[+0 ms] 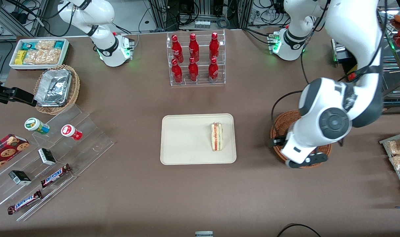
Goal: Place sandwich from basket to tray
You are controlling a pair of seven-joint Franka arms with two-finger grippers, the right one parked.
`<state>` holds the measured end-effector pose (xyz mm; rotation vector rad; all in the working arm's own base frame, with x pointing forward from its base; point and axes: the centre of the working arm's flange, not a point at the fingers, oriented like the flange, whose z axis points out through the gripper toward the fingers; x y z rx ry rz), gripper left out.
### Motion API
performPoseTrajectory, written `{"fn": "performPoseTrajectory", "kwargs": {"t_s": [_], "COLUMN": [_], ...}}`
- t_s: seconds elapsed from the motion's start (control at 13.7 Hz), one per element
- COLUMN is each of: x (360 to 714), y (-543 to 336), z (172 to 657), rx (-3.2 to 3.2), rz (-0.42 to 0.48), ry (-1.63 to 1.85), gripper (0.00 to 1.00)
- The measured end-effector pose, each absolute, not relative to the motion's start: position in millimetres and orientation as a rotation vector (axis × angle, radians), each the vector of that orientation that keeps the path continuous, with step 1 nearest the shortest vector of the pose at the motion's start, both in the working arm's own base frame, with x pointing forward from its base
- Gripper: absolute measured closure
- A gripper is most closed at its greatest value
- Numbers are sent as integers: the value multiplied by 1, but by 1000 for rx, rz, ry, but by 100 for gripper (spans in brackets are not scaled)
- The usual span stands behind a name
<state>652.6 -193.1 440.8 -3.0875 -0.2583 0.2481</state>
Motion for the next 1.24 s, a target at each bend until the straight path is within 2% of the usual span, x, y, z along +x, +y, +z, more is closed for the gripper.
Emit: {"fn": "performPoseTrajectory", "kwargs": {"t_s": [0.29,0.73,1.02,1.24], "x": [631,573,550,546], "y": [-149,-94,-66,-55], "z": [498,584,618,624], "rx": [-3096,-3071,-3069,-3070], "rz": [230,283,258,248], "ry": [-94,158,140,108], "gripper": [0,0,0,0]}}
